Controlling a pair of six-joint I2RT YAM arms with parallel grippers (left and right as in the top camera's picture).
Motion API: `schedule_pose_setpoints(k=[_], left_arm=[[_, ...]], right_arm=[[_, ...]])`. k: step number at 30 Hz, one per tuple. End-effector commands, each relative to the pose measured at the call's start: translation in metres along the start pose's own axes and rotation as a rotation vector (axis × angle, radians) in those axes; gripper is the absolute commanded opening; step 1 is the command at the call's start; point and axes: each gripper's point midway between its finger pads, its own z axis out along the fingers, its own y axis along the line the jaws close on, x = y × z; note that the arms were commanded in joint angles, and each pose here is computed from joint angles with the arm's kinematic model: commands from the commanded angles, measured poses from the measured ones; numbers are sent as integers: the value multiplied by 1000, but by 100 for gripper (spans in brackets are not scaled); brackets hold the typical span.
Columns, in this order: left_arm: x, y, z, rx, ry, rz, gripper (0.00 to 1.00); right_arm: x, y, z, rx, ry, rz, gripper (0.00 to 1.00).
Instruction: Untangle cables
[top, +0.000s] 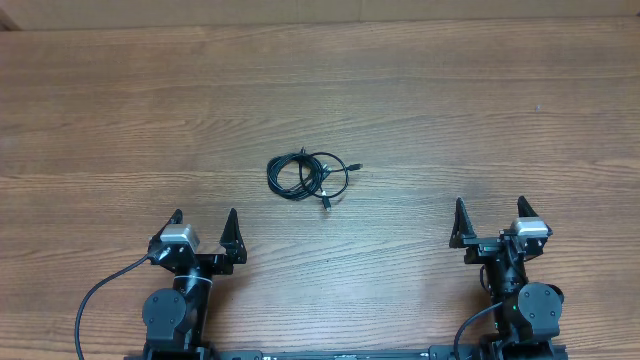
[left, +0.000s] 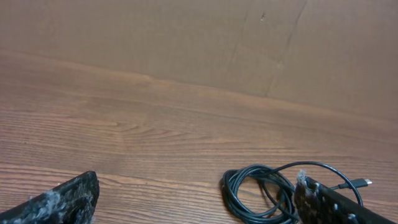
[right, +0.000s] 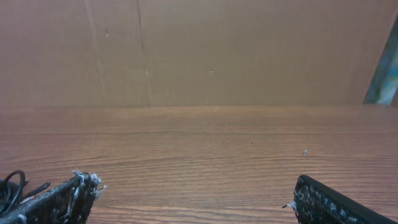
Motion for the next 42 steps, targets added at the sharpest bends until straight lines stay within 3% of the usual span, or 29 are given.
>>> schedule_pose_setpoints(k=[1,29,42], left_arm=[[2,1,0,-5,5,23,99],[-7,3,-1,-26,-19,24,100],[-77,-14,-38,-24,-15,23,100]], right_arm=[[2,2,0,-12,-1,-16,100],[2,2,0,-12,-1,-16,100],[2,2,0,-12,-1,-16,100]])
